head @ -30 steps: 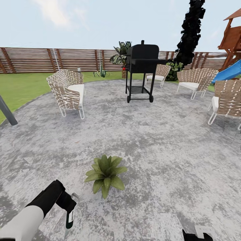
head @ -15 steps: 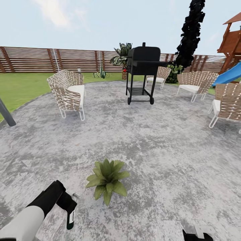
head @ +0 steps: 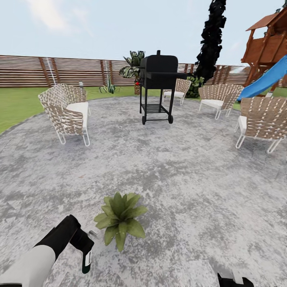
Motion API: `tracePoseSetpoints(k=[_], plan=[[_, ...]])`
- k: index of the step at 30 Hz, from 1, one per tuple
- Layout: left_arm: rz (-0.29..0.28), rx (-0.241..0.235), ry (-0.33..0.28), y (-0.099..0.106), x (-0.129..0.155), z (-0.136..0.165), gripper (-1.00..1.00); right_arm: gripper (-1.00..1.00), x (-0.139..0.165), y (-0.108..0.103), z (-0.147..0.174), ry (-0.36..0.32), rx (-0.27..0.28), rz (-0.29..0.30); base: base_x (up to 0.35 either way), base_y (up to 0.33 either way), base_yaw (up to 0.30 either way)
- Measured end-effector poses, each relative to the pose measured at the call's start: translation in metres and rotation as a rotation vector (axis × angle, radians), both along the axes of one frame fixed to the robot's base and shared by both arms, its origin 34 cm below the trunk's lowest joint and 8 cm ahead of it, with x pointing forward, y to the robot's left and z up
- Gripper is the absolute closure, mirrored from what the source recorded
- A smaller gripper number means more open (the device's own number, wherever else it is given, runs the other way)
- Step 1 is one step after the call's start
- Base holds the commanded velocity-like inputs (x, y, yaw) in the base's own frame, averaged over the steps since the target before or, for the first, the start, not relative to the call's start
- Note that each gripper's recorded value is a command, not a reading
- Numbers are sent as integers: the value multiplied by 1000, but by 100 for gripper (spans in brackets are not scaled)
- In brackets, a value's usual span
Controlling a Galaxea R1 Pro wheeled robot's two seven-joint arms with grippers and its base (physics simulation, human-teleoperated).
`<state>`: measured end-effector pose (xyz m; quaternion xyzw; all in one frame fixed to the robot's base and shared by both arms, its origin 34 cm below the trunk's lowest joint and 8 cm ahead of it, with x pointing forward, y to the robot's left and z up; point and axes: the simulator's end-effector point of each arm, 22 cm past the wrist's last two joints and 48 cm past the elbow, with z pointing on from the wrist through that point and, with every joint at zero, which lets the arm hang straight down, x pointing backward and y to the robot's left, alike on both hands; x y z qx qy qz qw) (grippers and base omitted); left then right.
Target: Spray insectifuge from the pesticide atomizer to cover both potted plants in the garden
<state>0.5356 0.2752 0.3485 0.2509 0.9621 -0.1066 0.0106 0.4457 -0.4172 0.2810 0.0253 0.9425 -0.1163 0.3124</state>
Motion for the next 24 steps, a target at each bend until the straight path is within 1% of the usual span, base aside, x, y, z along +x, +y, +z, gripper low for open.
tracePoseSetpoints(k=[5, 9, 12, 18, 23, 24], plan=[[-1, 1, 0, 0, 1, 0, 100, -100, 0, 0, 0, 0, 0, -1, -280, 27, -6], [1, 2, 0, 0, 0, 0, 100, -100, 0, 0, 0, 0, 0, 0, -224, 194, -12], [-1, 4, 1, 1, 0, 0, 100, -100, 0, 0, 0, 0, 0, 0, -41, 175, -182], [-3, 9, 6, 1, -3, -2, 100, -100, 0, 0, 0, 0, 0, 0, -3, 15, -265], [1, 9, 5, -3, -3, -3, 100, -100, 0, 0, 0, 0, 0, 0, 0, 1, -47], [3, 26, -6, -2, -1, -4, 100, -100, 0, 0, 0, 0, 0, 0, 0, 0, -4]])
